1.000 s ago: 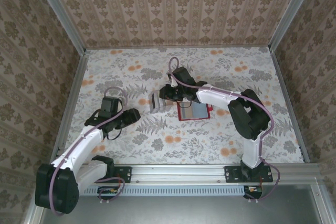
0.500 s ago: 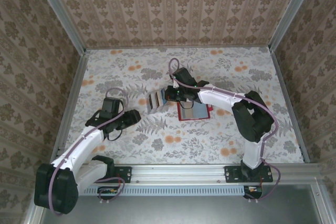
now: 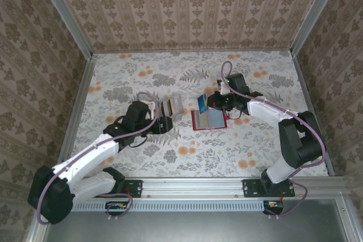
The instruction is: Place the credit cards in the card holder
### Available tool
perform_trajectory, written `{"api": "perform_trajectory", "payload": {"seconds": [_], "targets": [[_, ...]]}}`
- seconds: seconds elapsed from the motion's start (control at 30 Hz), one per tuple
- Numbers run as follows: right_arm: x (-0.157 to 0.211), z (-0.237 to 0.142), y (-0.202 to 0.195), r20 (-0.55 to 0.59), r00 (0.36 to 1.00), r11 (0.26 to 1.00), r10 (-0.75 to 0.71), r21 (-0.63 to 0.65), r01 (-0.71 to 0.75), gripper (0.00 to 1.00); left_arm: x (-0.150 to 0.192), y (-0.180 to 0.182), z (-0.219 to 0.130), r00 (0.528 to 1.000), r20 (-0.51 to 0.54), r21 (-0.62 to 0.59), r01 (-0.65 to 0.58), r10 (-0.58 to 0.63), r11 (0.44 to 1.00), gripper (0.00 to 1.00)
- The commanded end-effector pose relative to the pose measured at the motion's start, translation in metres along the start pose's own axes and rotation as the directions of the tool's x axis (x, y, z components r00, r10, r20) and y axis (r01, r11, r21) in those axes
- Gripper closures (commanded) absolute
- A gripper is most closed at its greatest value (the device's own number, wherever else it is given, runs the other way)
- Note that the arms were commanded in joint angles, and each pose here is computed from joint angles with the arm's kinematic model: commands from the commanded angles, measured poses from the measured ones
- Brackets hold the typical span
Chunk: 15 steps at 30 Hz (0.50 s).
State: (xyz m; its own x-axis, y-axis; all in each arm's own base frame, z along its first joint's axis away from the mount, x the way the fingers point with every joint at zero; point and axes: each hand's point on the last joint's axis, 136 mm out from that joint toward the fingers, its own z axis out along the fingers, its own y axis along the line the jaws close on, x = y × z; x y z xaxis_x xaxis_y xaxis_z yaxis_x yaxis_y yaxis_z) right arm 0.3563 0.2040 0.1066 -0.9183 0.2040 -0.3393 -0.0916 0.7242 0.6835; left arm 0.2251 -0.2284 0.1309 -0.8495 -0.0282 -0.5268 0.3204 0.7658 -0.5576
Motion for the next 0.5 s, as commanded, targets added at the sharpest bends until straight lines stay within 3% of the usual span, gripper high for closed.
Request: {"api": "perform_trajectory", "payload": {"seconds": [0.0,0.13,0.47], "targets": [[0.019,-0.006,-0.004,-0.046,0.999,0.994,0.001,-0.107,-0.006,1.0,-0.017,-0.028,0.011,0.997,0.035,0.073,-0.073,0.071,0.995,0.37],[0.028,-0.003,-0.032,-0.057,0.997,0.992,0.059,-0.108,-0.064,1.0,-0.011,-0.034,0.031,0.988,-0.025,0.009,-0.152,0.152,0.988,0.38],[0.031,-0.007,-0.059,-0.059,0.989,0.983,0.134,-0.117,-0.14,1.0,0.002,-0.032,0.072,0.984,-0.094,-0.035,-0.153,0.149,0.988,0.4]]}}
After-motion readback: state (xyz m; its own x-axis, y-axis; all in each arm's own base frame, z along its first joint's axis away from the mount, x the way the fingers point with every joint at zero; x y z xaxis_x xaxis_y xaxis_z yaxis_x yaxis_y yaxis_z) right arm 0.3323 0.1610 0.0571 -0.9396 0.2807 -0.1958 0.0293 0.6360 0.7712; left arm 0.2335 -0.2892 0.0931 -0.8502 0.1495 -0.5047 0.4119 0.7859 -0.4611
